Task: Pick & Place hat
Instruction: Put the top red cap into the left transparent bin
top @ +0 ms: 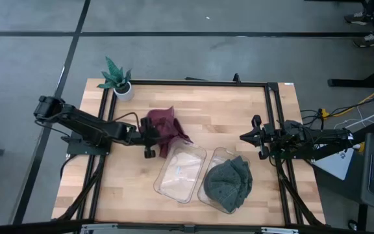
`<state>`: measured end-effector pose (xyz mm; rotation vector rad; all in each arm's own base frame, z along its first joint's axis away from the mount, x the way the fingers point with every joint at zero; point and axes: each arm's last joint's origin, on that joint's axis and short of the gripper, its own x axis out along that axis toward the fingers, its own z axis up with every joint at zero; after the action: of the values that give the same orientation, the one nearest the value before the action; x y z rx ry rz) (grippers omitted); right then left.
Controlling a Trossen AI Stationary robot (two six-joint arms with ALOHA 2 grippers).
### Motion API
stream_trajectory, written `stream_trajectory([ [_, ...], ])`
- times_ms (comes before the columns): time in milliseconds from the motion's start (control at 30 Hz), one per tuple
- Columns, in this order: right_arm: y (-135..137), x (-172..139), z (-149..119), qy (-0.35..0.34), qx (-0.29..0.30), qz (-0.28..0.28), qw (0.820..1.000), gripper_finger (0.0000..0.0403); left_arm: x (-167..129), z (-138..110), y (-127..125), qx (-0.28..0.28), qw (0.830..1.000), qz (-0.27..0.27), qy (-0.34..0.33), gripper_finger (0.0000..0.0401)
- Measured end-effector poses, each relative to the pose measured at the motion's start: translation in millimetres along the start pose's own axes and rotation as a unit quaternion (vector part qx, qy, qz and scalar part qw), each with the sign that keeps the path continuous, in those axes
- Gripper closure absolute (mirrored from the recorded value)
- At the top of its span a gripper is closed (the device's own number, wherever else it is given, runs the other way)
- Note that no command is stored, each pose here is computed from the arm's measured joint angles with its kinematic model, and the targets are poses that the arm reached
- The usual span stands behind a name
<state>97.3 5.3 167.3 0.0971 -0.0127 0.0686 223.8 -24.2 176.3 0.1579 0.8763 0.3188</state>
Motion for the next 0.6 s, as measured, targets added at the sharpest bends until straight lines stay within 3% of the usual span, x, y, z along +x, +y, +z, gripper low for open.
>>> stream_trajectory([
  [400, 0.0, 0.0, -0.1, 0.000, 0.000, 0.000, 1.000, 0.0369, -29.0, -2.6, 20.4, -0.139, 0.990, -0.022, -0.006, 0.0391],
  [600, 0.0, 0.0, 0.0, 0.000, 0.000, 0.000, 1.000, 0.0369, -40.5, -1.1, 30.0, -0.200, 0.978, -0.061, -0.021, 0.0392],
])
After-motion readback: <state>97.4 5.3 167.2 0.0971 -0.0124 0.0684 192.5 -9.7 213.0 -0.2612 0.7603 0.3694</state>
